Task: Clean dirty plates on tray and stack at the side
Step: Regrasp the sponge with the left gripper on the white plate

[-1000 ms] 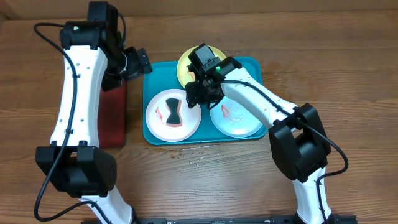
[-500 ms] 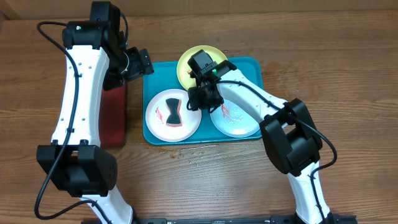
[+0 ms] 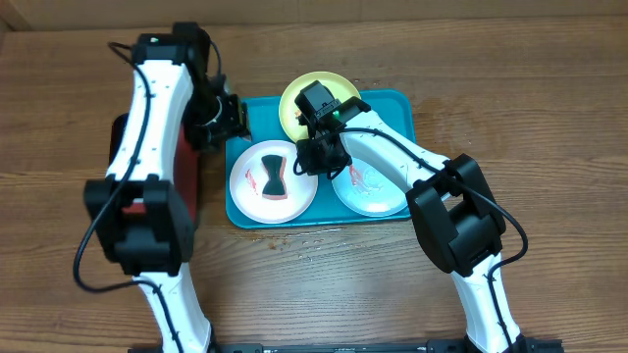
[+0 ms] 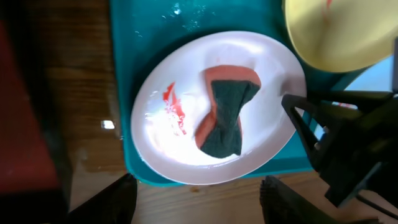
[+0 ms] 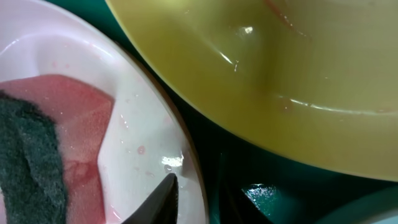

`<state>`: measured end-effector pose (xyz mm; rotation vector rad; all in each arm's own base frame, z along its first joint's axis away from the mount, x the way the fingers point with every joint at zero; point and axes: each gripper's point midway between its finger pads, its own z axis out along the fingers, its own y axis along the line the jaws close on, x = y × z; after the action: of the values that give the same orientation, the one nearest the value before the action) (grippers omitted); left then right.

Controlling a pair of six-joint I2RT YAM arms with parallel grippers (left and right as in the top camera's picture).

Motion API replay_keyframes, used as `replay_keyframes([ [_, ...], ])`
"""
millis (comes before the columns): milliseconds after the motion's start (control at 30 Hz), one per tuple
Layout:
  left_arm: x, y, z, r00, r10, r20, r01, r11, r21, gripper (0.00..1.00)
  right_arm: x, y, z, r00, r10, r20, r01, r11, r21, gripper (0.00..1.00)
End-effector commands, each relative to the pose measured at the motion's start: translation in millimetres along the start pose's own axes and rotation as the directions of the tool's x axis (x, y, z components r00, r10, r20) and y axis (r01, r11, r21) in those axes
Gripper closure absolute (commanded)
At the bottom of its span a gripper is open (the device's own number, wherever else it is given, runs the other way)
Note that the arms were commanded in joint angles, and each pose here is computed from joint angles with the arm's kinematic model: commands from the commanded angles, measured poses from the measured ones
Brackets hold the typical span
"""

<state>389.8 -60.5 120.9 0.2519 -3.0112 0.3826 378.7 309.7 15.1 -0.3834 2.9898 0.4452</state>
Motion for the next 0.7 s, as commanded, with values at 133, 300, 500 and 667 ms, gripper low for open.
replay_keyframes([
  [133,13.7,-32.2,58.8,0.967,0.184,-0.175,-0.167,0.98,0.108,0.38,-4.5,-5.6,3.3,1.0,0.006,0.006,-0.006,1.0,0.01,0.81],
  [300,16.6,-34.8,91.0,0.949,0.198,-0.245,-0.176,0.979,0.106,0.53,-5.1,-6.9,3.0,1.0,0.009,0.007,-0.009,1.0,0.011,0.81],
  [500,16.2,-30.7,107.7,0.942,0.188,-0.278,-0.167,0.981,0.1,0.56,-5.1,-6.9,3.0,1.0,0.009,0.007,-0.009,1.0,0.011,0.81],
  [667,16.0,-28.0,108.5,0.942,0.188,-0.279,-0.171,0.982,0.083,0.55,-5.2,-6.8,3.0,1.0,0.009,0.008,-0.009,1.0,0.01,0.81],
])
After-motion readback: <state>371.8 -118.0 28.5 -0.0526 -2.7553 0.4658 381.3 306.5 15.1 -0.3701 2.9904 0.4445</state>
